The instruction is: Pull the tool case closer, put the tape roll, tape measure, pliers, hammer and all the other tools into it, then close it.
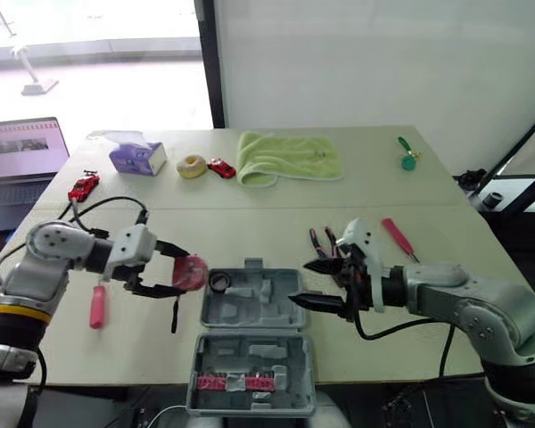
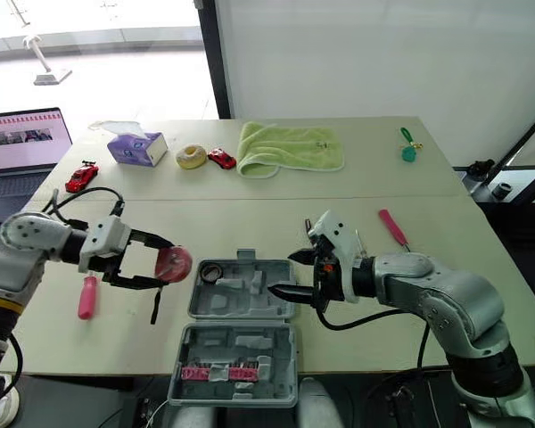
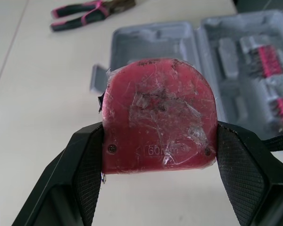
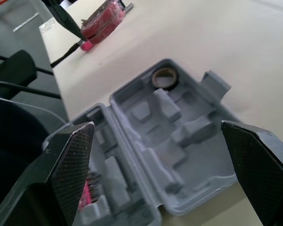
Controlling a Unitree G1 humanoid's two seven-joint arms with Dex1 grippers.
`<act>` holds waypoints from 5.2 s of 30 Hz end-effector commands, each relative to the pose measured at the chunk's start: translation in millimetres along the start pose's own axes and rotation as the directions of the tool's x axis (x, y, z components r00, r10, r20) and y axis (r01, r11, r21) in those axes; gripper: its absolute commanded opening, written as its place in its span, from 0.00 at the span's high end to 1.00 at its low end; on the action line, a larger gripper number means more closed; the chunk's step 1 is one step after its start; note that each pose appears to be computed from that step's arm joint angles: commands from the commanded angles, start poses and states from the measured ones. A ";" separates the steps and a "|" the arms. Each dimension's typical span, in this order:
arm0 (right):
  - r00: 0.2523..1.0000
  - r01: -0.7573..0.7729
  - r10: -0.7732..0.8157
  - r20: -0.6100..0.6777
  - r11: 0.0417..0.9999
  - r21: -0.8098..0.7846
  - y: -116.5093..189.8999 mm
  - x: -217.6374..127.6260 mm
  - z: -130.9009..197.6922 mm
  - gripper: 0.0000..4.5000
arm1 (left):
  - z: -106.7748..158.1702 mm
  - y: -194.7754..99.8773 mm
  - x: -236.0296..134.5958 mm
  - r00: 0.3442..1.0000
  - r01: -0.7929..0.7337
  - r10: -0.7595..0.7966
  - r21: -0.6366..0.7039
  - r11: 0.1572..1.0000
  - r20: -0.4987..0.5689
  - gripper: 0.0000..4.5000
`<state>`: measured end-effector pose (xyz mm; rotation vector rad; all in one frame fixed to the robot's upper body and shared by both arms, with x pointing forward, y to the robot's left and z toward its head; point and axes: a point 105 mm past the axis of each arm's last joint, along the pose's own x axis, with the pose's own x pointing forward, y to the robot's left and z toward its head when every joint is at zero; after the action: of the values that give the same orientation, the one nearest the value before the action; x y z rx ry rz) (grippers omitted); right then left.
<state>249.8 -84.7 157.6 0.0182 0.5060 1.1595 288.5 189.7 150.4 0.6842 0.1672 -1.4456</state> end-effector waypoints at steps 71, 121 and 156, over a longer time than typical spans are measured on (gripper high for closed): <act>0.982 0.187 -0.124 -0.140 0.600 0.778 -35.8 -61.1 -85.7 0.92 | 9.0 -47.8 0.5 0.950 -0.083 0.162 -0.284 0.955 0.266 0.00; 0.918 0.299 -0.276 -0.286 0.953 0.040 -19.8 -86.8 -89.6 0.01 | 0.4 -70.0 7.8 0.964 0.047 0.018 -0.235 0.971 0.265 0.00; 0.962 0.026 -0.177 -0.209 0.819 -0.574 -52.7 -41.3 -133.4 0.37 | -6.8 -72.4 5.3 0.976 -0.011 0.059 -0.225 0.974 0.208 0.00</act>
<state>228.5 -179.5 31.2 -0.6879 0.4023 1.1741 220.5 186.3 109.9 0.2991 0.1715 -1.4514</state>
